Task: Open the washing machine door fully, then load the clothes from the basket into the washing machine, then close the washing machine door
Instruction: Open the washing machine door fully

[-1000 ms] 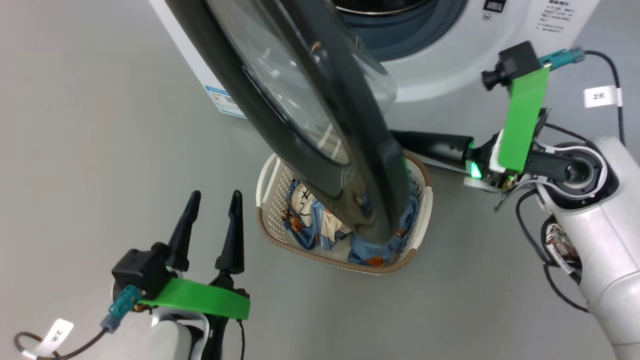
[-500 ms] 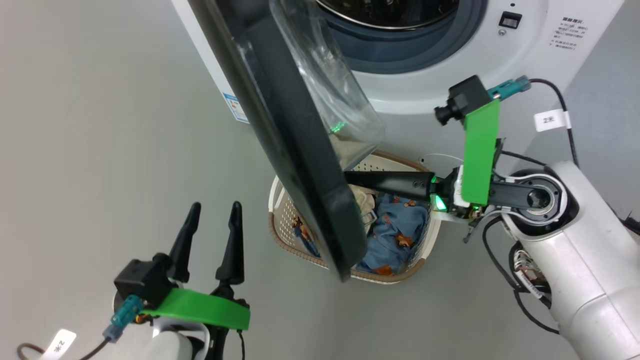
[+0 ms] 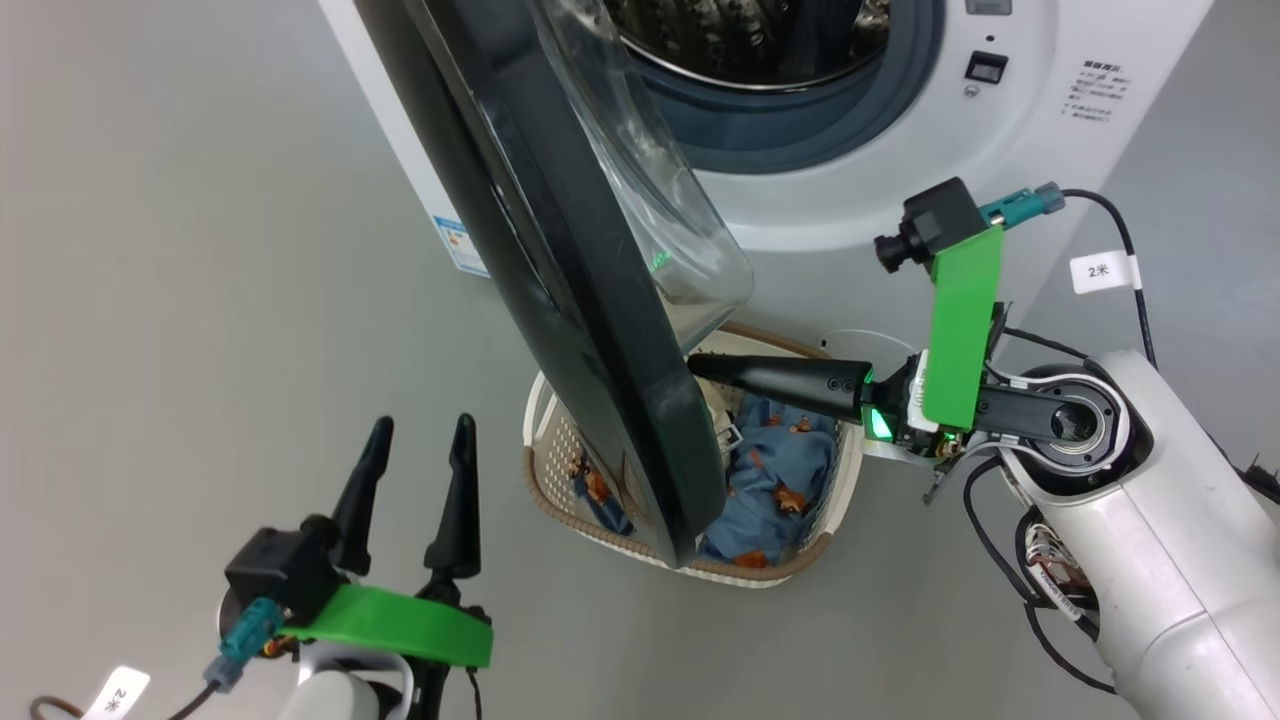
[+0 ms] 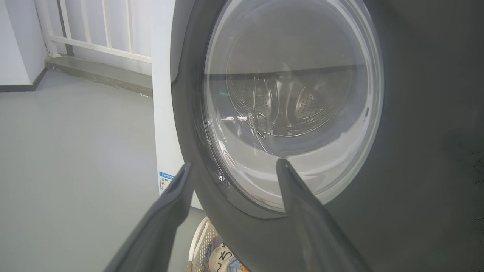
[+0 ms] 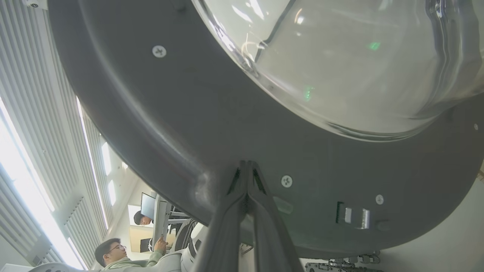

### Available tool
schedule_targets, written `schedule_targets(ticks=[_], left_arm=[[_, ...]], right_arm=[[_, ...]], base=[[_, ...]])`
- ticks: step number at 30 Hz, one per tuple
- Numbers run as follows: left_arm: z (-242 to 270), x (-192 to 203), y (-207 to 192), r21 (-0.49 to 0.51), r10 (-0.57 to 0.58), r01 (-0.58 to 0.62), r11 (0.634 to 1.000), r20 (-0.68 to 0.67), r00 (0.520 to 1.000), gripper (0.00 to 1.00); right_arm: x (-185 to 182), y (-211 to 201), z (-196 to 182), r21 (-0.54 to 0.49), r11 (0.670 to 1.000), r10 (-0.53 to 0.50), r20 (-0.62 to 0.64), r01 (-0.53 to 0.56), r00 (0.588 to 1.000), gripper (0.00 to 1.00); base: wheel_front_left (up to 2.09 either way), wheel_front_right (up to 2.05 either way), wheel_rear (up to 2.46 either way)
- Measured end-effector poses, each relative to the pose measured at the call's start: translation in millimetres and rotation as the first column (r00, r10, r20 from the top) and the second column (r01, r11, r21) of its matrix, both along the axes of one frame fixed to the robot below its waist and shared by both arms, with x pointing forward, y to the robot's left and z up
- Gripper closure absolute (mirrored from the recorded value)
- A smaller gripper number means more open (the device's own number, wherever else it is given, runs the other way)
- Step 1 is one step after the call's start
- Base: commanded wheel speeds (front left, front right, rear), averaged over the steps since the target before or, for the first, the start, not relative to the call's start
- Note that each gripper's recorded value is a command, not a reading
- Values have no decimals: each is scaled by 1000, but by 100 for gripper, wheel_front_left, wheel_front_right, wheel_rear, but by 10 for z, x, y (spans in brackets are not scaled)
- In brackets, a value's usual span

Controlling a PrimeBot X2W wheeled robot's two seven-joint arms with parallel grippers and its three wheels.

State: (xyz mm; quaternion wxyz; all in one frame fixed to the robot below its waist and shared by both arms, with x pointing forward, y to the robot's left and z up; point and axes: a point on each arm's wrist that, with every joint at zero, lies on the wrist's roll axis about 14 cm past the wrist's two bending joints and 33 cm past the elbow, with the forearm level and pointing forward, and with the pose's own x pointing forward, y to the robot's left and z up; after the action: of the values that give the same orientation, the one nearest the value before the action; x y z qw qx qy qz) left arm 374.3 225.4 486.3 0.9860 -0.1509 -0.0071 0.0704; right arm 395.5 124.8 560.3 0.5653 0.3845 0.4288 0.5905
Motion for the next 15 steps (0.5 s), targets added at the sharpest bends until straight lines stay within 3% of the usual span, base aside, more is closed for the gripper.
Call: schedule_targets(ticks=[7,8,9,10,11,12,13,14,15], left_arm=[[-46,-72,-57,19,-26,26,999,-13,1000,0],[-54,-85,-59,23,-26,27,999,-16,1000,0],[-67,-102,-58,25,-26,27,999,-20,999,0],[-79,-113,-58,28,-29,30,999,-23,999,0],[-79,-120,-55,32,-30,31,999,-24,999,0],[-72,-123,-51,39,-31,32,999,-22,999,0],[-67,-129,-53,45,-32,33,998,-21,999,0],[-70,-143,-65,47,-40,41,998,-21,999,0],[-83,-158,-69,49,-43,44,998,-24,999,0]], right_arm=[[73,-131,48,0,994,-105,25,105,994,100],[85,-161,45,-2,992,-124,27,124,992,96],[91,-197,39,-4,990,-142,28,142,989,88],[101,-231,33,-9,987,-161,32,162,986,66],[113,-267,20,-16,983,-184,40,185,982,58],[118,-302,11,-22,979,-201,46,202,978,43],[121,-335,13,-22,976,-218,47,219,975,13],[126,-369,12,-22,971,-239,48,240,970,0],[128,-404,9,-23,966,-256,50,258,965,0]], base=[[0,0,0],[0,0,0],[0,0,0],[0,0,0],[0,0,0],[0,0,0],[0,0,0],[0,0,0],[0,0,0]])
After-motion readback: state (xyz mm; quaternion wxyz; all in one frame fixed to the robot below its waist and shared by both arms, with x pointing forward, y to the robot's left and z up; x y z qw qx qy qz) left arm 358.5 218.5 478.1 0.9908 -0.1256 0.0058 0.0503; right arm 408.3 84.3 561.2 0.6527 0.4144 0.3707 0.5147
